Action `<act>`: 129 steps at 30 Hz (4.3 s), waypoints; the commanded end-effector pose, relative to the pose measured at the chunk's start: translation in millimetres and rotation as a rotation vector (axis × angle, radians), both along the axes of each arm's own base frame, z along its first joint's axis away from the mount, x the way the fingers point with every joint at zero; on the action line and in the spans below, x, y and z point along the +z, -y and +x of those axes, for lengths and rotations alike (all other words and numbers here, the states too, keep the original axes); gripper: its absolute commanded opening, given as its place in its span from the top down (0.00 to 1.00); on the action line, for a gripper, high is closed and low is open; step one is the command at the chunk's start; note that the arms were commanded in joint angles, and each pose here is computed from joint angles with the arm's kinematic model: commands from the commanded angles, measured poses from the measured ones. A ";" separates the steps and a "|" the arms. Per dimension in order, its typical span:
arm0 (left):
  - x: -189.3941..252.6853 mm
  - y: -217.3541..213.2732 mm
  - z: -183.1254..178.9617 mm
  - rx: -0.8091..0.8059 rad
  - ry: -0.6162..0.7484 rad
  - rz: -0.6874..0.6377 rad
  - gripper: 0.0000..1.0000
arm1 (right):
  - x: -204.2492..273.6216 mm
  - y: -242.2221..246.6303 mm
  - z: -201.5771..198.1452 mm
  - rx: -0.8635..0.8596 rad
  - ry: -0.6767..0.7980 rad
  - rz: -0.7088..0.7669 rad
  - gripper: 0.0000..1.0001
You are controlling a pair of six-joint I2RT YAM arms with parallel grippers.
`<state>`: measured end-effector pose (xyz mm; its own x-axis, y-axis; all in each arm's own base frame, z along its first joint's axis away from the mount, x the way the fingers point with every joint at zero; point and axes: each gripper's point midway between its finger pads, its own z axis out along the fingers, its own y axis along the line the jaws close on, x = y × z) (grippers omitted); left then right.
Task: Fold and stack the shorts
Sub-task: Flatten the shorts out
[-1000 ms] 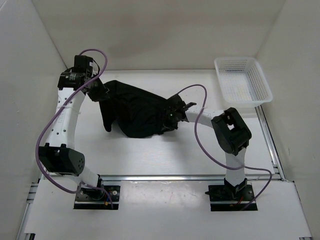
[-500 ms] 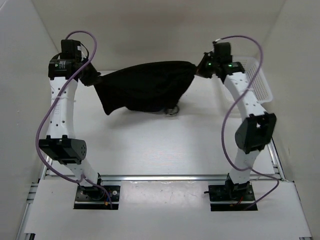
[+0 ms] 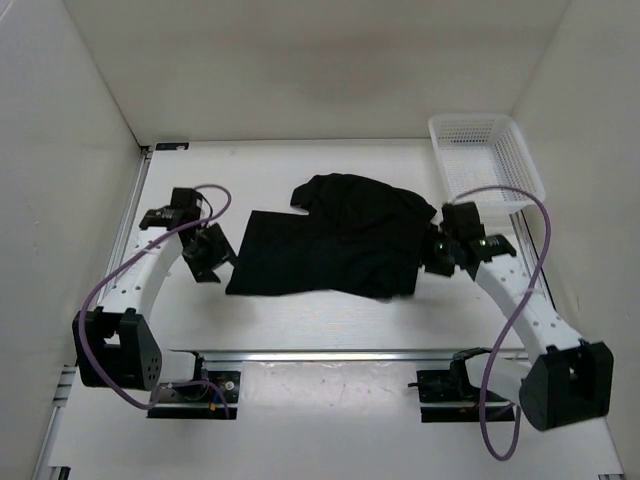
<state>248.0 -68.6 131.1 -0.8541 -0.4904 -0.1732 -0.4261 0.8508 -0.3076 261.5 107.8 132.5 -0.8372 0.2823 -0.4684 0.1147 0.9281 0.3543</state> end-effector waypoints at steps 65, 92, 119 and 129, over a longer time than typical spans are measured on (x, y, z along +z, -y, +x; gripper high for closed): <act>24.1 -5.8 58.3 0.018 0.058 0.191 0.90 | 16.8 16.4 30.3 -0.137 0.119 0.027 1.00; -7.4 -29.2 150.6 0.008 -0.020 0.231 0.28 | -4.6 15.0 122.9 -0.170 0.009 -0.106 0.59; -75.5 10.6 200.8 -0.037 -0.087 0.139 0.90 | -67.8 -35.4 136.3 -0.346 -0.159 -0.049 0.63; -29.5 7.0 218.0 -0.003 0.011 0.158 0.90 | -28.9 -19.8 151.0 -0.369 -0.038 -0.083 1.00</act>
<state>448.4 -78.8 53.1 -0.8866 -0.4399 -0.1427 -0.4242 0.8965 -0.1283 395.9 137.9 58.6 -0.7707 0.5233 -0.3636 0.4699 0.8521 0.2304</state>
